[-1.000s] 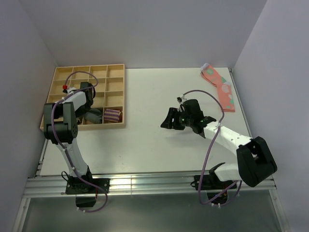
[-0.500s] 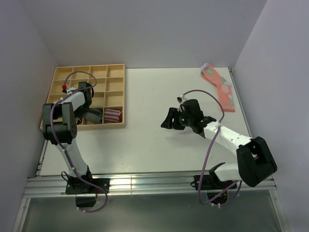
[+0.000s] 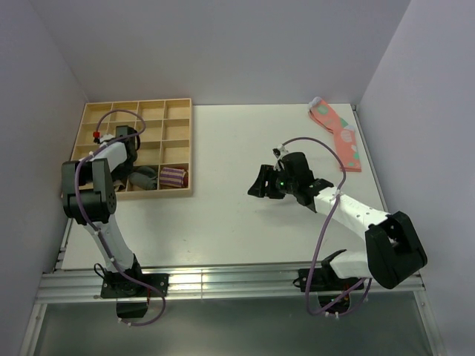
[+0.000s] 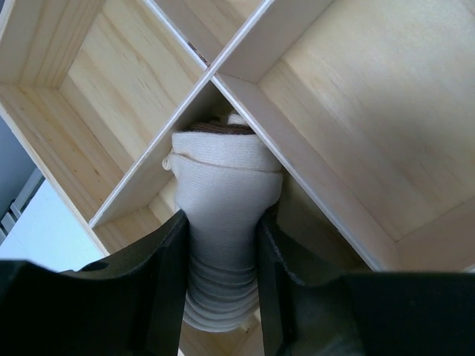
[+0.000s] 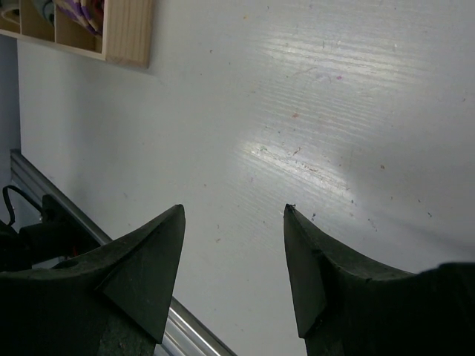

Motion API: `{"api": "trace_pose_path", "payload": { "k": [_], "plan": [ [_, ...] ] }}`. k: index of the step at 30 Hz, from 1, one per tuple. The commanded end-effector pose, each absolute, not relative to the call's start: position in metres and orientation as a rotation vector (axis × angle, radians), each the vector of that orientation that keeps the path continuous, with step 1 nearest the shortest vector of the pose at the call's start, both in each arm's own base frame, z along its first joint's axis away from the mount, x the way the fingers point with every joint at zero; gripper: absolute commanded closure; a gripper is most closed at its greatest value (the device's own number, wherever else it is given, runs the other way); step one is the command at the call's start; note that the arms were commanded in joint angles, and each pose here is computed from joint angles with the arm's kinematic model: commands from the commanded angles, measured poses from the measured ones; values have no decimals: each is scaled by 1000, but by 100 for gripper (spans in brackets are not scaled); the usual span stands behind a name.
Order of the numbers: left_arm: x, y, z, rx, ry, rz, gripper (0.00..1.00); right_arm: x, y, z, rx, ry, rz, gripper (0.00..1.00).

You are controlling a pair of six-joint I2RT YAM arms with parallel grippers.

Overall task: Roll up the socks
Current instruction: Place the sock in the storage box, then reset both arms

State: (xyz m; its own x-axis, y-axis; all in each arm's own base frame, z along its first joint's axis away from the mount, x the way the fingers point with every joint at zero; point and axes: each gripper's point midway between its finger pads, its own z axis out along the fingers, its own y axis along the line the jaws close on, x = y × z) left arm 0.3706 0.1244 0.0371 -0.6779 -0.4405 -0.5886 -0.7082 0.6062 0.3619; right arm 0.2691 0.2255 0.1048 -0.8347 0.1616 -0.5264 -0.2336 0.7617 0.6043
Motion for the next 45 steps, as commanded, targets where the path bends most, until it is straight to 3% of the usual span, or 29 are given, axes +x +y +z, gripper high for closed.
{"api": "trace_pose_path", "payload": {
  "k": [1,34,41,45],
  "plan": [
    [386,86,6,-900,2471,543,56,272,223,113,-79,2338,912,37],
    [386,92,94,-941,2313,515,34,269,230,122,-118,2303,947,37],
    [380,96,123,-971,2252,531,35,267,233,123,-132,2298,942,37],
    [383,82,162,-949,2173,361,36,269,233,127,-140,2282,930,37]
  ]
}}
